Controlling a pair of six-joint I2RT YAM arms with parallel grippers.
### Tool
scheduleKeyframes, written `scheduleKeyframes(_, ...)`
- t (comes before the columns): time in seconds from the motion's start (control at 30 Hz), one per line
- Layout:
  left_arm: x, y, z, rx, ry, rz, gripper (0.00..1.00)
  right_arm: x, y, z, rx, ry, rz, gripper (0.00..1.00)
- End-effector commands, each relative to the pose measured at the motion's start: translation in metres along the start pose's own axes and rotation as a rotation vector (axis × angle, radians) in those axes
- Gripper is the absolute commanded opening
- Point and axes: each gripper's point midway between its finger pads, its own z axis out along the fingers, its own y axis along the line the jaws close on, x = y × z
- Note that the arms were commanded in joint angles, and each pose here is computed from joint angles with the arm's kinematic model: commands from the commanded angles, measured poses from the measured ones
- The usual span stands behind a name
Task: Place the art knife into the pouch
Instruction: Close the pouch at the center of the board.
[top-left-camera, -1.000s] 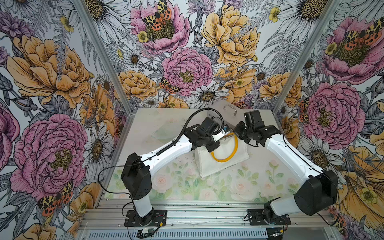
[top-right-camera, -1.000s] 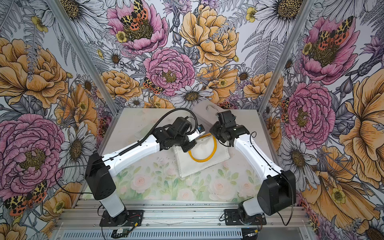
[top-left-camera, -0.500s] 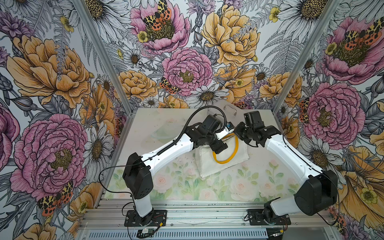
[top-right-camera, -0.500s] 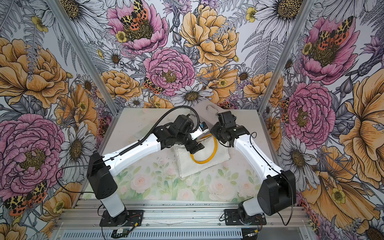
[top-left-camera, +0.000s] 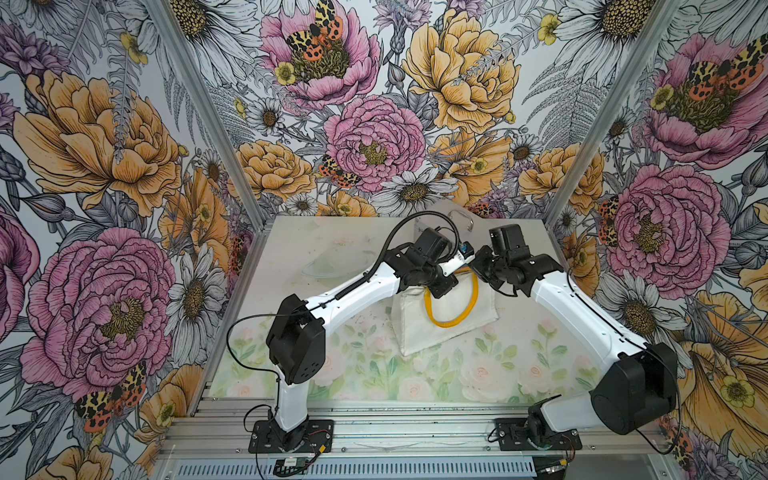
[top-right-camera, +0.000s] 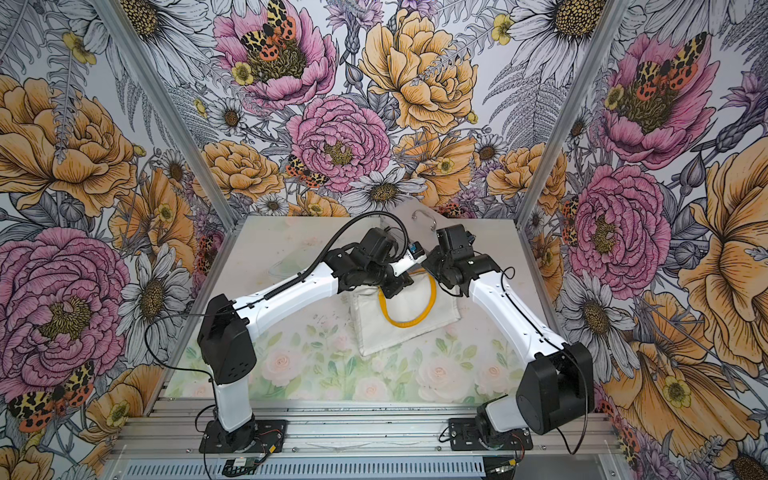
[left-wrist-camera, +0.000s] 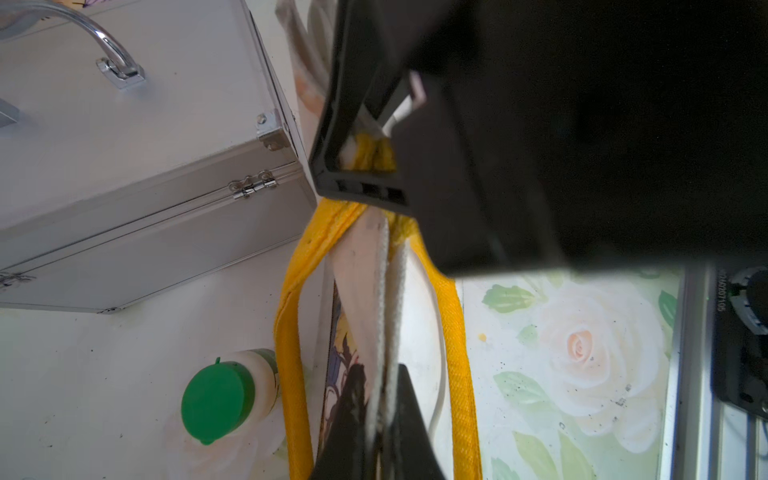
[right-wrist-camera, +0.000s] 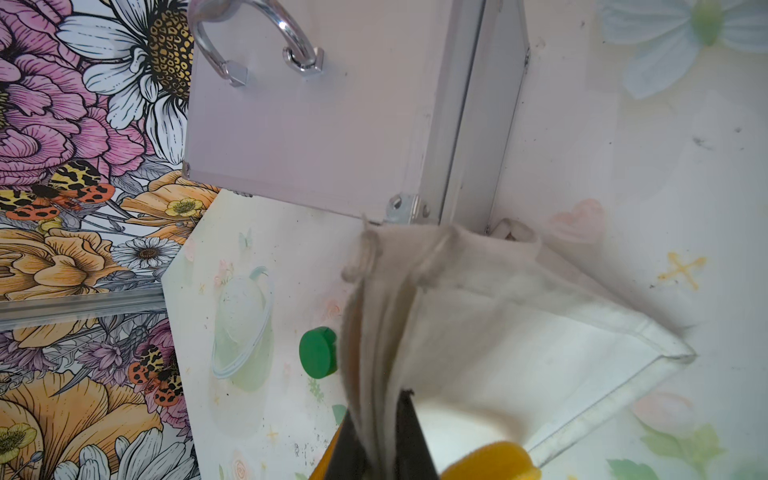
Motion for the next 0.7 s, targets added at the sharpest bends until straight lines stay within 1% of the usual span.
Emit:
scheduleKeyframes(0.0,-0.005,0.004,-0.009,0.007,-0.033,-0.010,0.00,-0.012,-0.001,-0.006,-0.007,-0.059,0.006,0.00)
scheduleKeyframes(0.17,-0.008,0.003,-0.013,0.007,-0.043,-0.011,0.00,-0.014,0.000,-0.008,-0.009,-0.065,0.006,0.00)
scheduleKeyframes(0.2,-0.010,0.003,-0.016,0.008,-0.049,-0.014,0.15,-0.014,0.000,-0.008,-0.010,-0.067,0.006,0.00)
scheduleKeyframes(0.23,-0.012,0.001,-0.019,0.015,-0.058,-0.014,0.35,-0.014,0.000,-0.008,-0.010,-0.067,0.006,0.00)
scheduleKeyframes(0.33,-0.016,0.000,-0.027,0.013,-0.075,-0.011,0.61,-0.016,0.002,-0.009,-0.016,-0.074,0.001,0.00)
scheduleKeyframes(0.37,-0.016,0.000,-0.027,0.014,-0.073,-0.009,0.66,-0.017,0.002,-0.010,-0.017,-0.076,0.000,0.00)
scheduleKeyframes(0.4,-0.015,0.000,-0.026,0.015,-0.071,-0.005,0.69,-0.017,0.002,-0.011,-0.018,-0.078,-0.001,0.00)
scheduleKeyframes(0.43,-0.023,-0.002,-0.043,0.006,-0.104,0.005,0.71,-0.018,0.003,-0.011,-0.021,-0.082,-0.001,0.00)
scheduleKeyframes(0.47,-0.023,-0.003,-0.043,0.008,-0.104,0.006,0.72,-0.019,0.004,-0.012,-0.023,-0.085,-0.002,0.00)
scheduleKeyframes(0.67,-0.013,-0.008,-0.031,0.021,-0.072,0.014,0.74,-0.020,0.005,-0.013,-0.029,-0.084,-0.002,0.00)
